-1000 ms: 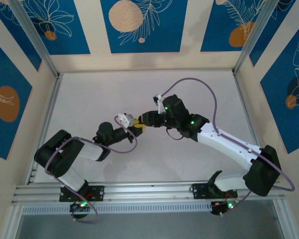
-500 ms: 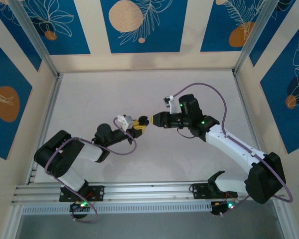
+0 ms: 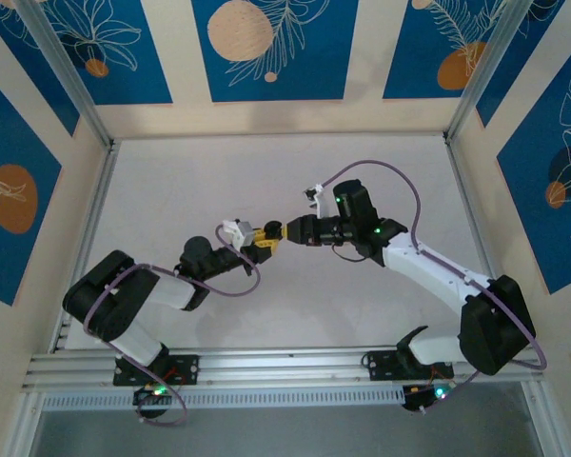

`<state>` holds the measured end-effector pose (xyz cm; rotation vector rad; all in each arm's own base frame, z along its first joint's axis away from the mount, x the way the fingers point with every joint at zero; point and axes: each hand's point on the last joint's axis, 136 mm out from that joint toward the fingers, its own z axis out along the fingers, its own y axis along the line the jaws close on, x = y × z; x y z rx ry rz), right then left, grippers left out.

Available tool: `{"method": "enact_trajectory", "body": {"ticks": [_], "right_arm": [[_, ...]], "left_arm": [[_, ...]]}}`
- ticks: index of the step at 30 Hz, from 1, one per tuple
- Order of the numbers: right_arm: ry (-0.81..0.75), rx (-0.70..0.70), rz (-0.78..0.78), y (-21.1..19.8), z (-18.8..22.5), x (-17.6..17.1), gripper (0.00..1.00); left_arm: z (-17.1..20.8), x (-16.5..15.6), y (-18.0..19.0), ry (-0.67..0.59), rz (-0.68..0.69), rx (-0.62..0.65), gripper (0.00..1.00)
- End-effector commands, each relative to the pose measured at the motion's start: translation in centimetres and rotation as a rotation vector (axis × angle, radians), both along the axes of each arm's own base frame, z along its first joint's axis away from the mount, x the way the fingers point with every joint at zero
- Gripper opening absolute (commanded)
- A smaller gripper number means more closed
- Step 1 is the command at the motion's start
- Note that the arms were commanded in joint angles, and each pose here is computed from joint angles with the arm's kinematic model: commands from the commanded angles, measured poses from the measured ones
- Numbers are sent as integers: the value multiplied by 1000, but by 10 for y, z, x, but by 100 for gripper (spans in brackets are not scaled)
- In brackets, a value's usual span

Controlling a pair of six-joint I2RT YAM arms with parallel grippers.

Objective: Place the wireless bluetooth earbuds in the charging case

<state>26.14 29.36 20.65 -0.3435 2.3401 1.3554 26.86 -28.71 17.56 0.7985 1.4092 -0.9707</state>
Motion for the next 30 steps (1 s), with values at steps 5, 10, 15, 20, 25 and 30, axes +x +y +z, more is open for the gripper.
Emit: {"method": "enact_trajectory", "body": {"ticks": [5, 10, 15, 20, 25, 30], "right_arm": [[21, 32, 50, 11, -1, -4, 19], [28, 35, 63, 14, -2, -7, 16], [29, 38, 69, 16, -3, -8, 14], [29, 37, 74, 19, -3, -8, 13], [30, 36, 82, 23, -4, -8, 12], [25, 35, 85, 27, -4, -7, 12]], "left_arm": [[15, -10, -2, -62, -33, -29, 20], [15, -10, -2, -60, -31, -29, 20], [15, -10, -1, -59, -30, -29, 20], [16, -10, -1, -60, -28, -30, 20], [16, -10, -1, -62, -27, -29, 20], [17, -11, 0, -63, -27, -27, 20]]}}
